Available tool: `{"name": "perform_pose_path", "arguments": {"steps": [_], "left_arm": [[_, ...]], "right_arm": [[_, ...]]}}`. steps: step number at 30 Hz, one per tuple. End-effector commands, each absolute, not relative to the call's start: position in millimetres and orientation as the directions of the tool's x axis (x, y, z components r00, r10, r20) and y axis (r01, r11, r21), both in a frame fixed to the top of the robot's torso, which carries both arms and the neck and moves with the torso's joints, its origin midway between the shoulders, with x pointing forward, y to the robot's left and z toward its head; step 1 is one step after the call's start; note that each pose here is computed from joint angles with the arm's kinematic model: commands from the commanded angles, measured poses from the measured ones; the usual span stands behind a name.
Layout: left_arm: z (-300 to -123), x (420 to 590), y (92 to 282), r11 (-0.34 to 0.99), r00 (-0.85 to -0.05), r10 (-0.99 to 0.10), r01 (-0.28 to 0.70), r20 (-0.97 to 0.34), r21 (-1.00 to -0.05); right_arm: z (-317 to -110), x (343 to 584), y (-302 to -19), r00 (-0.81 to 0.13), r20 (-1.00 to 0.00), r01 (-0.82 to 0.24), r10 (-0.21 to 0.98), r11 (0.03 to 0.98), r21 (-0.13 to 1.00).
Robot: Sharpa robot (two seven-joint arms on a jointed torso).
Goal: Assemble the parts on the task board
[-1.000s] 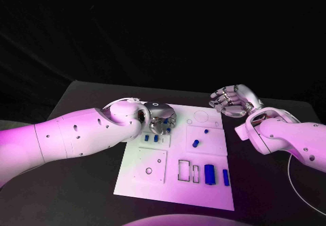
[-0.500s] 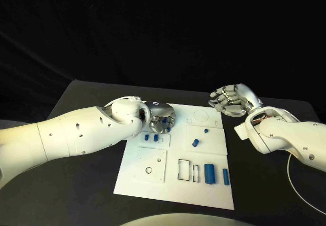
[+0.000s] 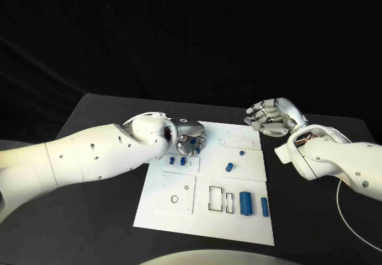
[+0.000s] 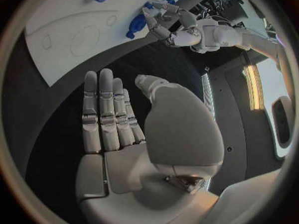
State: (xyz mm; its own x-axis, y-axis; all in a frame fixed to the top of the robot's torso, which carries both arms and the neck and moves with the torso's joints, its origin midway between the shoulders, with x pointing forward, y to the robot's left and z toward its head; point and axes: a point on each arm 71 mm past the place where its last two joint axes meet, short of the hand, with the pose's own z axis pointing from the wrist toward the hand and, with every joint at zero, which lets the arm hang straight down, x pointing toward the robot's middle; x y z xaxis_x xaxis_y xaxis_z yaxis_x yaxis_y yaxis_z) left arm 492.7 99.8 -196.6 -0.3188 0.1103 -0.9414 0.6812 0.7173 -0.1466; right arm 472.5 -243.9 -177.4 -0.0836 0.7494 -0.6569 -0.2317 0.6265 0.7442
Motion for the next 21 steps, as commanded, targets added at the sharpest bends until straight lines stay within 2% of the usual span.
{"name": "perform_pose_path", "arguments": {"steps": [1,21], "left_arm": [[-201.6,490.4,97.9,0.711,-0.349,0.134,0.686,-0.927,-0.156],[-198.9,492.8,99.4,0.713,-0.312,0.088,0.683,-0.946,-0.159]], "right_arm": [[-177.5,471.9,-241.5,-0.098,-0.658,-0.245,0.746,0.623,0.743],[-177.5,471.9,-241.1,-0.099,-0.655,-0.244,0.749,0.620,0.746]]}}
